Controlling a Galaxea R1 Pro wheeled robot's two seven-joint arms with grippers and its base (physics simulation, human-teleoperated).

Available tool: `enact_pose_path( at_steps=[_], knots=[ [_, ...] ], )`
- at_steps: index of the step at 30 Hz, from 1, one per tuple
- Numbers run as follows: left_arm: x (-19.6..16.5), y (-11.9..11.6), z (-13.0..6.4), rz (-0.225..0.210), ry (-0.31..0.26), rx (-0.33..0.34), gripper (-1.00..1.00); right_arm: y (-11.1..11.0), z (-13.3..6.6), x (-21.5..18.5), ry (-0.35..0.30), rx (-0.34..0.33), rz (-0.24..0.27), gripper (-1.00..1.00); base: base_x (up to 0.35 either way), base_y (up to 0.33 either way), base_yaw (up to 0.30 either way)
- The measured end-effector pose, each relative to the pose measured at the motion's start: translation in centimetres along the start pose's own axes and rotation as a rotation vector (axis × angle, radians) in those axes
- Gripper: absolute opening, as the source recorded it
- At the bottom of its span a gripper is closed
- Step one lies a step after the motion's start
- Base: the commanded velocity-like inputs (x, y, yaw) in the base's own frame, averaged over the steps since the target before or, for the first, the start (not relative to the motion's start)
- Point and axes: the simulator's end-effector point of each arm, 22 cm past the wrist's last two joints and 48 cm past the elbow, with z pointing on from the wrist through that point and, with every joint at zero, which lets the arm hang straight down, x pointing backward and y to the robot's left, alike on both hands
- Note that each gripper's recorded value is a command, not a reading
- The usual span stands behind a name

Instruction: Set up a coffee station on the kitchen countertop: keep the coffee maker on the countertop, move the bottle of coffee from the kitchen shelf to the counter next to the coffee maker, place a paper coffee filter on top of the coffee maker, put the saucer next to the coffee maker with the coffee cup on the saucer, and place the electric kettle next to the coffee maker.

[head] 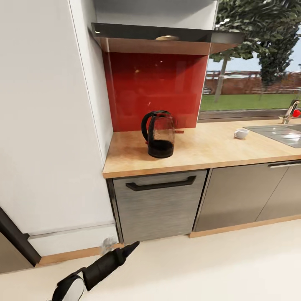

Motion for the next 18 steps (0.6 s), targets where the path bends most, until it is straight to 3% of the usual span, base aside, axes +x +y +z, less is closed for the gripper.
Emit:
enact_pose_path(
  at_steps=[4,5,8,10,12,13,15,16,17,18],
  knots=[
    [-0.8,-5.5,1.2,0.009,0.025,0.102,1.0,0.0,0.0,0.0,0.0,0.0,0.0,1.0,0.0,0.0,0.0],
    [-1.6,-8.0,2.0,0.017,0.025,0.15,1.0,0.0,0.0,0.0,0.0,0.0,0.0,1.0,0.0,0.0,0.0],
    [-3.5,-11.7,3.6,0.066,0.02,0.218,1.0,0.0,0.0,0.0,0.0,0.0,-0.001,1.0,0.0,0.0,0.0],
    [-4.5,-14.1,4.8,0.122,0.027,0.255,1.0,-0.1,0.0,0.0,-0.001,0.001,-0.001,1.0,0.0,0.0,0.0],
    [-5.3,-16.6,6.0,0.19,0.037,0.288,1.0,-0.1,0.0,-0.1,-0.002,0.002,-0.002,1.0,0.0,0.0,0.0],
    [-6.2,-19.0,7.2,0.257,0.039,0.315,1.0,-0.2,0.0,-0.1,-0.002,0.002,-0.002,1.0,0.0,0.0,0.0],
    [-7.4,-21.4,8.5,0.333,0.04,0.335,1.0,-0.2,0.0,-0.1,-0.002,0.002,-0.002,1.0,0.0,0.0,0.0],
    [-8.0,-23.3,9.5,0.402,0.059,0.336,1.0,-0.2,0.0,-0.1,-0.002,0.002,-0.002,1.0,0.0,0.0,0.0],
    [-8.4,-24.2,10.1,0.437,0.068,0.333,1.0,-0.2,0.0,-0.1,-0.002,0.002,-0.002,1.0,0.0,0.0,0.0],
    [-9.6,-26.5,11.7,0.568,0.11,0.291,1.0,-0.2,0.0,-0.1,-0.002,0.002,-0.003,1.0,0.0,0.0,0.0]
  ],
)
